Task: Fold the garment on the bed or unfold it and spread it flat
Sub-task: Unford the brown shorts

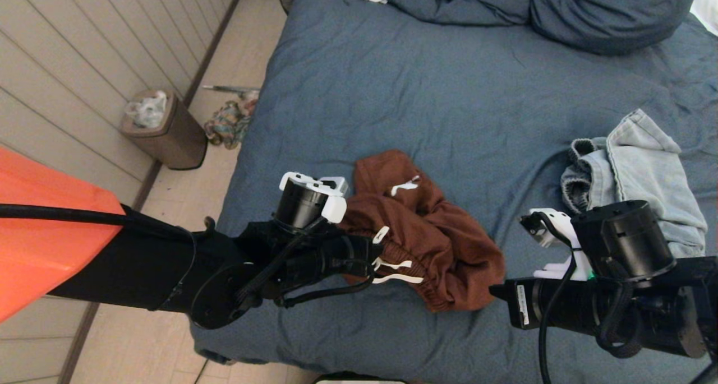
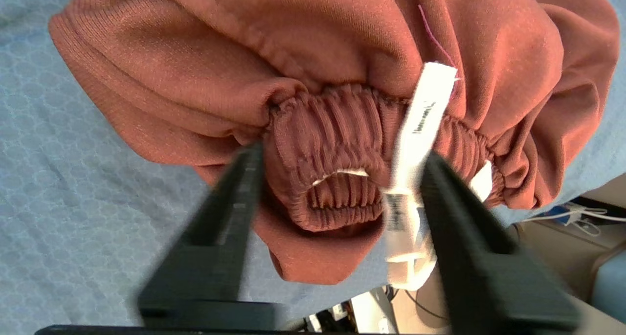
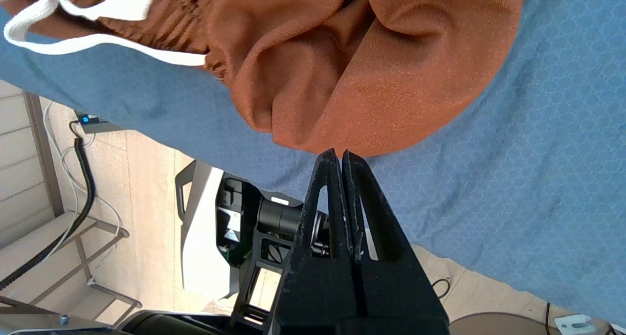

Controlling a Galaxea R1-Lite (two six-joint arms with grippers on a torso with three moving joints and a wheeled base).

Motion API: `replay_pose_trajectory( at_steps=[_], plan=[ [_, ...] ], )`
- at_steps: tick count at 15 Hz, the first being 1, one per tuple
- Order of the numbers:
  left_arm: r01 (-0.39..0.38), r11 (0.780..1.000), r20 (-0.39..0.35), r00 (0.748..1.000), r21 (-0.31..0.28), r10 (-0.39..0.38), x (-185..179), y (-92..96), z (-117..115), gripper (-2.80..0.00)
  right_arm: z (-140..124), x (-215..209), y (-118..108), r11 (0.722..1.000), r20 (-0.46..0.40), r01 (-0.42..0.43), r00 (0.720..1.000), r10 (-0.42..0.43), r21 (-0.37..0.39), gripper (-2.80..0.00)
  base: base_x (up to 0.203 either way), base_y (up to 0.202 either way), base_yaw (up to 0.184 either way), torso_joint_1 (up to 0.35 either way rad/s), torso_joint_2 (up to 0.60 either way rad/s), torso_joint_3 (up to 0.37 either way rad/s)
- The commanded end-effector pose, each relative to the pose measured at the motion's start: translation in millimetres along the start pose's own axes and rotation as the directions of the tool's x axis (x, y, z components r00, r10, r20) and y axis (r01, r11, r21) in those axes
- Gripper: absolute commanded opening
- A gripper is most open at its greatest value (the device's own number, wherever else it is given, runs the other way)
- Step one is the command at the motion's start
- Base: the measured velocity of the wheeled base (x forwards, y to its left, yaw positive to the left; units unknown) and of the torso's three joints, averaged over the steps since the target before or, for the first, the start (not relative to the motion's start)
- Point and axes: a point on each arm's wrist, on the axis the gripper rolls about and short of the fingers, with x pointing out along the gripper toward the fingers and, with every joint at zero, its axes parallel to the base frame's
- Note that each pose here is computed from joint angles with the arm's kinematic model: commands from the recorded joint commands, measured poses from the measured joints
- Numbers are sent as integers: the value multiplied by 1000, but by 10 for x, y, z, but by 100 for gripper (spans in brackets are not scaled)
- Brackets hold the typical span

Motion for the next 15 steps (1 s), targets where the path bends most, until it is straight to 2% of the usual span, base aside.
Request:
replay_pose_trajectory(
  at_steps=[1, 6, 8, 10, 13, 15],
  plan=[
    [0, 1000, 4, 1000, -3, 0, 12, -1, 6, -280, -3, 4, -3, 1000, -1, 1, 1000, -1, 2, -280, 0, 0, 0, 0, 0, 0],
    [6, 1000, 33, 999, -7, -6, -63, -26, 82, -280, -12, 6, -8, 1000, -5, 3, 1000, -3, 4, -280, 0, 0, 0, 0, 0, 0],
    [-58, 998, 74, 996, -9, 58, -125, -35, 120, -280, 14, 13, -24, 1000, -5, 5, 1000, -5, 19, -280, 0, 0, 0, 0, 0, 0],
    [-94, 995, 119, 988, -17, 95, -242, -54, 188, -280, -45, 93, -10, 1000, -53, 0, 999, 1, 17, -280, 0, 0, 0, 0, 0, 0],
    [-105, 994, 130, 986, -30, 108, -326, -23, 199, -280, -162, 300, 76, 999, -141, -5, 990, 10, 36, -280, 0, 0, 0, 0, 0, 0],
    [-116, 992, 135, 983, -42, 121, -344, 33, 217, -280, -236, 381, 174, 999, -187, -35, 982, 37, 10, -280, 0, 0, 0, 0, 0, 0]
  ],
)
